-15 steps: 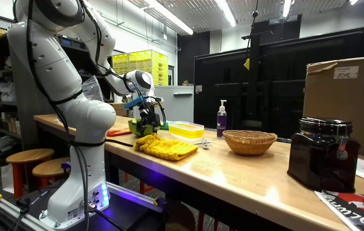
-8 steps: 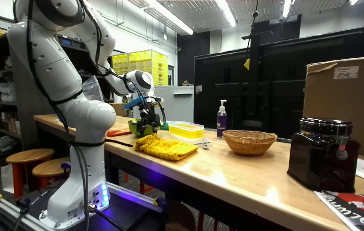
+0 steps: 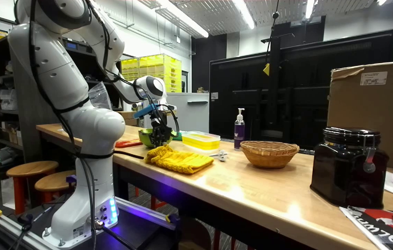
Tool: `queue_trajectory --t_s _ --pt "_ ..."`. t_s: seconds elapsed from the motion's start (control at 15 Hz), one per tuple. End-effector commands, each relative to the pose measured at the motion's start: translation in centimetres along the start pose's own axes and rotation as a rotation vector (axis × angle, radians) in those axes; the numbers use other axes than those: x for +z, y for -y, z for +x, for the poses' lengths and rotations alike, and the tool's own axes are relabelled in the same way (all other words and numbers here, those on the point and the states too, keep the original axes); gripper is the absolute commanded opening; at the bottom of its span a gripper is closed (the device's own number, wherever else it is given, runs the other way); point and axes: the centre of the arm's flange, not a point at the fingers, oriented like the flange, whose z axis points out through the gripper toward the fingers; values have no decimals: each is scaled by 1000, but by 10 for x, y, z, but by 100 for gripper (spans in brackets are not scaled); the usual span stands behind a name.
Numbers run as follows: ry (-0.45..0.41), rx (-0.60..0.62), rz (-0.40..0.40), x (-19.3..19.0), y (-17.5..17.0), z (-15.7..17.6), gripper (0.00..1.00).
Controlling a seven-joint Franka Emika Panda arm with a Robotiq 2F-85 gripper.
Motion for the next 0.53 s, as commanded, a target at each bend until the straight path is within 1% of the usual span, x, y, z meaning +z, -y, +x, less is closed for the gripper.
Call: queue_trajectory --t_s 0.0,0.07,0.13,0.47 --pt "-16 -2 0 0 -1 0 6" --pt "-18 -2 -1 0 -1 0 1" --pt "-21 -2 -2 -1 -1 0 0" --pt "-21 -1 0 -4 -3 -3 0"
